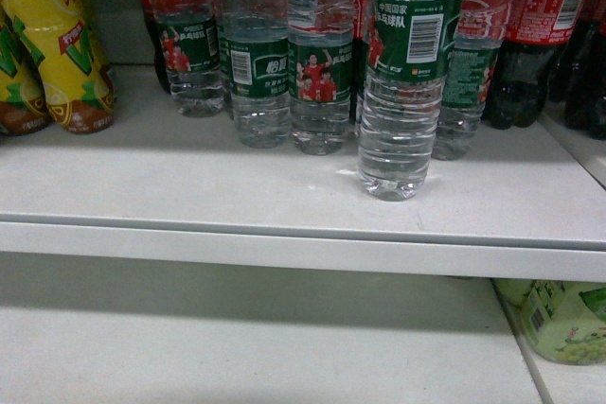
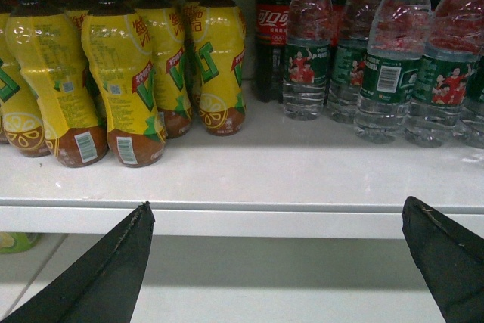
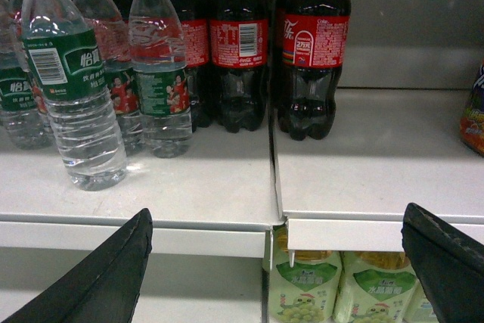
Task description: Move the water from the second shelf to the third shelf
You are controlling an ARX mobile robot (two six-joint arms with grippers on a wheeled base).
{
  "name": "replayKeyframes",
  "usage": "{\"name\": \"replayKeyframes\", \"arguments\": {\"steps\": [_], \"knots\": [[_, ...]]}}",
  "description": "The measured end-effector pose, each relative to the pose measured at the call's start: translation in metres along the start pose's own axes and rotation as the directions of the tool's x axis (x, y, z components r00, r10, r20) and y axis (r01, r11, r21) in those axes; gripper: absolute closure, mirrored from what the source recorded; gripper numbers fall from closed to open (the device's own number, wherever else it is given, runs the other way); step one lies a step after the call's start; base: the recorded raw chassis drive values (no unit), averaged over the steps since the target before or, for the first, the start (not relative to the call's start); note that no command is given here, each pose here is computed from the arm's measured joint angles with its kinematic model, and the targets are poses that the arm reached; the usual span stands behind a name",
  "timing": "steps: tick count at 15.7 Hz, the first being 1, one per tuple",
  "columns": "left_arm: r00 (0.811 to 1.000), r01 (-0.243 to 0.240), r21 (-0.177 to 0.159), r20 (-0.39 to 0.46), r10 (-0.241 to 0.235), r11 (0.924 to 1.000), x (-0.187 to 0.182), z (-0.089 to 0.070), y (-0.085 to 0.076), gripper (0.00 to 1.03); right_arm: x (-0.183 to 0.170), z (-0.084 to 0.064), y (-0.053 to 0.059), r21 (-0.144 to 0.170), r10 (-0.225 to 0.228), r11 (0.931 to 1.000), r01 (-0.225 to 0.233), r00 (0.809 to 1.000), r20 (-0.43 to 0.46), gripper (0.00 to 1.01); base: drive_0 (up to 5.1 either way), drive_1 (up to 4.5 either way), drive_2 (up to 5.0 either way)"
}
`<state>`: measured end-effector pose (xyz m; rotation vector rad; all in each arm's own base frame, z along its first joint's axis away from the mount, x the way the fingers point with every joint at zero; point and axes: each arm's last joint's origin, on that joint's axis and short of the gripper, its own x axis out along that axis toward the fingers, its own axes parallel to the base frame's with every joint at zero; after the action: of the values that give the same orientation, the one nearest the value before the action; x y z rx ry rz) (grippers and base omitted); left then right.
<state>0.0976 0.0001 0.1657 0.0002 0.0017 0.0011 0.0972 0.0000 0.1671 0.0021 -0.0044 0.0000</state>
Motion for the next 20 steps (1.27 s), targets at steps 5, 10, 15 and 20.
{"name": "replayKeyframes", "arguments": {"steps": [5,10,15,20], "knots": [[1.0,0.0,0.0,0.0,0.0,1.0,0.0,0.0,0.0,0.05,0.004,0.001,-0.007,0.206,0.107,0.977,-0.054,0.962,-0.253,0.03,0.0,0.0,0.0],[1.0,0.0,0.0,0.0,0.0,1.0,0.0,0.0,0.0,0.05,0.058,0.083,-0.01,0.154,0.165,0.9751,-0.159,0.986,-0.025,0.03,0.0,0.0,0.0],[1.0,0.0,0.0,0.0,0.0,1.0,0.0,0.0,0.0,0.05,0.115,0.096,0.032,0.12,0.269,0.9573,-0.263,0.962,-0.037,0.03,0.0,0.0,0.0],[1.0,0.0,0.0,0.0,0.0,1.0,0.0,0.0,0.0,0.05,0.13,0.042,0.074,0.058,0.33,0.9438,-0.325,0.928,-0.172,0.03,0.0,0.0,0.0]]}}
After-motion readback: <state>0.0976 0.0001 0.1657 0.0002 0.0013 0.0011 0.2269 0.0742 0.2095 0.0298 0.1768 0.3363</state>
